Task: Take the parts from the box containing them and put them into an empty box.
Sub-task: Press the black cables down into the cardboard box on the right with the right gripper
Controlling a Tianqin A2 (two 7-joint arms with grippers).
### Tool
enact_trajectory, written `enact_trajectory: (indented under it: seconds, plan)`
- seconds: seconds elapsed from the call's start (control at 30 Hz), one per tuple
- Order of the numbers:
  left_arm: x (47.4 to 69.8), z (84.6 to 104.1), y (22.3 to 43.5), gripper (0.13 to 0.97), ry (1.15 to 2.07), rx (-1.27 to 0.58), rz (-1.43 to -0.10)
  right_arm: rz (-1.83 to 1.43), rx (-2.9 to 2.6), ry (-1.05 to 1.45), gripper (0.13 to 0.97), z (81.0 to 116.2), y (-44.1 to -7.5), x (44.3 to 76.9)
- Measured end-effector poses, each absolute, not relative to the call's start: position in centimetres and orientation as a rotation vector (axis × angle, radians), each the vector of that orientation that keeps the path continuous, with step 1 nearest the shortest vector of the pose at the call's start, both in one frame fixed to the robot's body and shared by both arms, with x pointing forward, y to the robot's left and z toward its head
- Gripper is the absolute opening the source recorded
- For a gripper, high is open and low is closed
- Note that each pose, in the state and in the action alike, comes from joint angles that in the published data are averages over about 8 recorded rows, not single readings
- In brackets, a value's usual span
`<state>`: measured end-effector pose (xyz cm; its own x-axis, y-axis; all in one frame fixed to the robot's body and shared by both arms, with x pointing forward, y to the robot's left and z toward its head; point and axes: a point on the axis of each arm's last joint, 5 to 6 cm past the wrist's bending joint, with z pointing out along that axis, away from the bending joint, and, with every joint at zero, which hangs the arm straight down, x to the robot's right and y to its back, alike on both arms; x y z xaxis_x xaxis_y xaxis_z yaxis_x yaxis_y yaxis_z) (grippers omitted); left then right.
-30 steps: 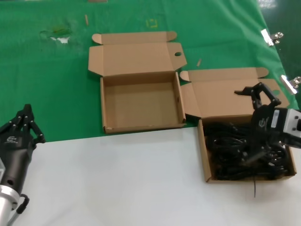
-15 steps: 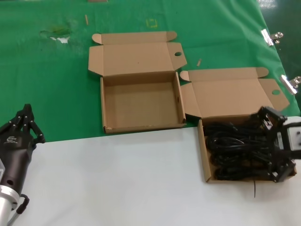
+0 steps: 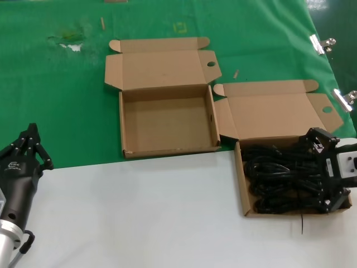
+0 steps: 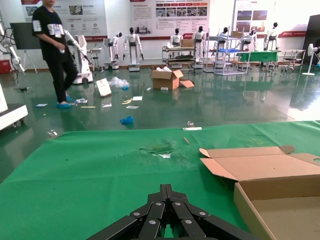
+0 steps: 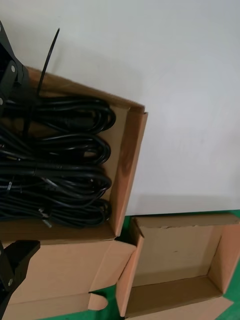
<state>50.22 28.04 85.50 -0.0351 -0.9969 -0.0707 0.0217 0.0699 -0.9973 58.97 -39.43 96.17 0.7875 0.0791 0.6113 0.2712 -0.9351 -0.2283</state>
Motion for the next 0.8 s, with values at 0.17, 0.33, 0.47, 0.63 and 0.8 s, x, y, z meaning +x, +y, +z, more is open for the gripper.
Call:
enact_trajectory:
  seconds: [0.17, 0.33, 0.47, 0.63, 0.8]
  plan:
    - [50.2, 85.5, 28.0, 0.140, 1.253, -1.125, -1.193, -0.912, -2.677, -0.264, 0.929, 96.0, -39.6, 59.5]
    - [50.2, 85.5, 28.0, 0.140, 1.253, -1.125, -1.193, -0.915, -2.680, -0.261, 0.879, 95.7, -39.6, 59.6]
    - [50.2, 85.5, 28.0, 0.140, 1.253, -1.125, -1.193, -0.912, -2.683, -0.259, 0.832, 95.4, -39.7, 59.6]
    - [50.2, 85.5, 28.0, 0.140, 1.253, -1.125, -1.193, -0.907, -2.685, -0.255, 0.741, 95.1, -39.8, 59.6]
    - [50.2, 85.5, 28.0, 0.140, 1.253, -1.125, -1.193, -0.901, -2.683, -0.250, 0.643, 95.0, -39.9, 59.6]
